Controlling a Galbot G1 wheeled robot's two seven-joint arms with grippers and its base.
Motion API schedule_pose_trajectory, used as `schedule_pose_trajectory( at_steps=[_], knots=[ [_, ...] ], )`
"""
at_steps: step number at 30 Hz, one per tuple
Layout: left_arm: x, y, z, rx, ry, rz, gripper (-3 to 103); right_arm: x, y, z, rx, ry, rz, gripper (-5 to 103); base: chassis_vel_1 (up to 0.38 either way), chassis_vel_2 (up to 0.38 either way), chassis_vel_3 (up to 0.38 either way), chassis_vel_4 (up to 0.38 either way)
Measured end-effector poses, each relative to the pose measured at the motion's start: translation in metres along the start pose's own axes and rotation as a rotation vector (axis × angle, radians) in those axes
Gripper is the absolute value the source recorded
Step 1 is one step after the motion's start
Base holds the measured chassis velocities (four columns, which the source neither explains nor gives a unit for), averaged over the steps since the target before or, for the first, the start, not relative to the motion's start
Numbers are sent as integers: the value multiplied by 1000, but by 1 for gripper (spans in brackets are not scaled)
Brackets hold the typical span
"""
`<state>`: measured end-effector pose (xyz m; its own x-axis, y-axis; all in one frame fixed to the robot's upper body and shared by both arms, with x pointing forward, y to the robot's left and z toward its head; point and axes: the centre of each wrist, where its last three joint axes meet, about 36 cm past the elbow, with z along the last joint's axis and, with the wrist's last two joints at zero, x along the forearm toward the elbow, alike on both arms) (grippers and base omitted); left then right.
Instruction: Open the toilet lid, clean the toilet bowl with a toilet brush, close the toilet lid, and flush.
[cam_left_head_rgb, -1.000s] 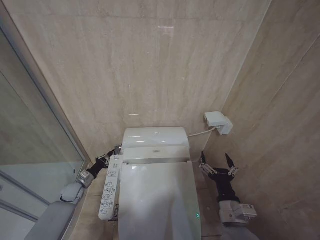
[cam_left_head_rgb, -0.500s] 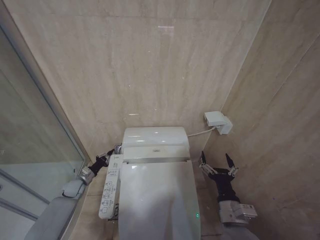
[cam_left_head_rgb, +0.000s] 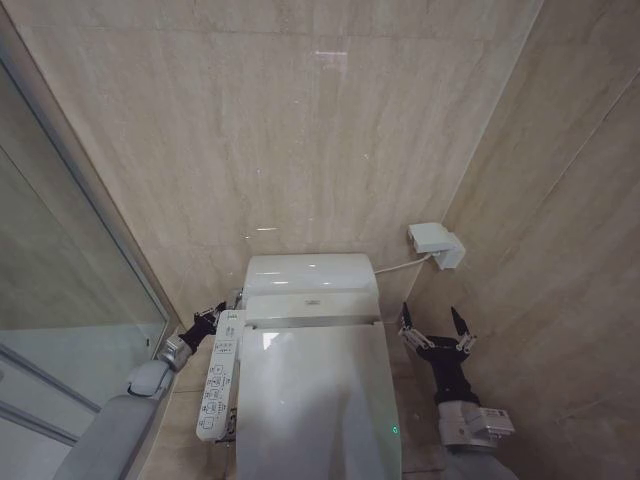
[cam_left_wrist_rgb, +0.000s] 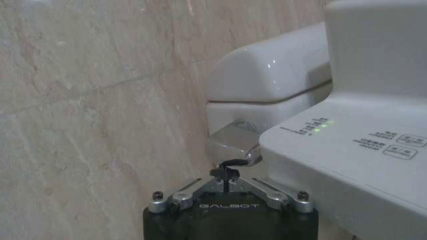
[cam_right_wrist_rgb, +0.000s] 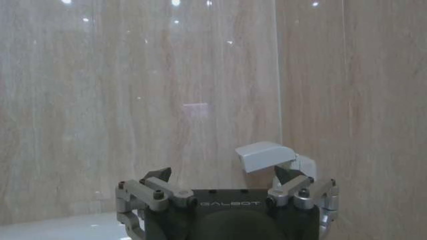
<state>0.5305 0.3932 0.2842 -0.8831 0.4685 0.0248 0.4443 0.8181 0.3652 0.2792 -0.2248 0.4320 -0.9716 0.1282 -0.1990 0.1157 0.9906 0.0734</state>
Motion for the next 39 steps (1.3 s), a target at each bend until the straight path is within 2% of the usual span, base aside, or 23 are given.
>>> schedule_pose_trajectory(
  at_steps=[8,14,17,18,20,21,24,25,27,29,36,37,39],
  knots=[
    [8,-14,4,28,-6,-14,0,0,0,0,0,0,0,100,0,0,0,0],
    [22,-28,9,66,-1,-68,0,0,0,0,0,0,0,100,0,0,0,0],
    [37,-33,5,99,-5,-134,0,0,0,0,0,0,0,100,0,0,0,0],
    [37,-33,5,99,-5,-134,0,0,0,0,0,0,0,100,0,0,0,0],
    [49,-34,-3,119,-27,-206,0,0,0,0,0,0,0,100,0,0,0,0],
    [49,-34,-3,119,-27,-206,0,0,0,0,0,0,0,100,0,0,0,0],
    [69,-40,-12,141,-31,-325,0,0,0,0,0,0,0,100,0,0,0,0],
    [69,-40,-12,141,-31,-325,0,0,0,0,0,0,0,100,0,0,0,0],
    [83,-46,-19,169,-17,-390,0,0,0,0,0,0,0,100,0,0,0,0],
    [90,-47,-31,180,-31,-424,4,0,0,0,0,0,0,100,0,0,0,0],
    [111,-44,-61,179,-84,-480,4,0,0,0,0,0,0,100,0,0,0,0],
    [117,-46,-71,182,-94,-497,30,0,0,0,0,0,0,100,0,0,0,0],
    [122,-48,-78,184,-101,-508,30,0,0,0,0,0,0,100,0,0,0,0]
  ],
)
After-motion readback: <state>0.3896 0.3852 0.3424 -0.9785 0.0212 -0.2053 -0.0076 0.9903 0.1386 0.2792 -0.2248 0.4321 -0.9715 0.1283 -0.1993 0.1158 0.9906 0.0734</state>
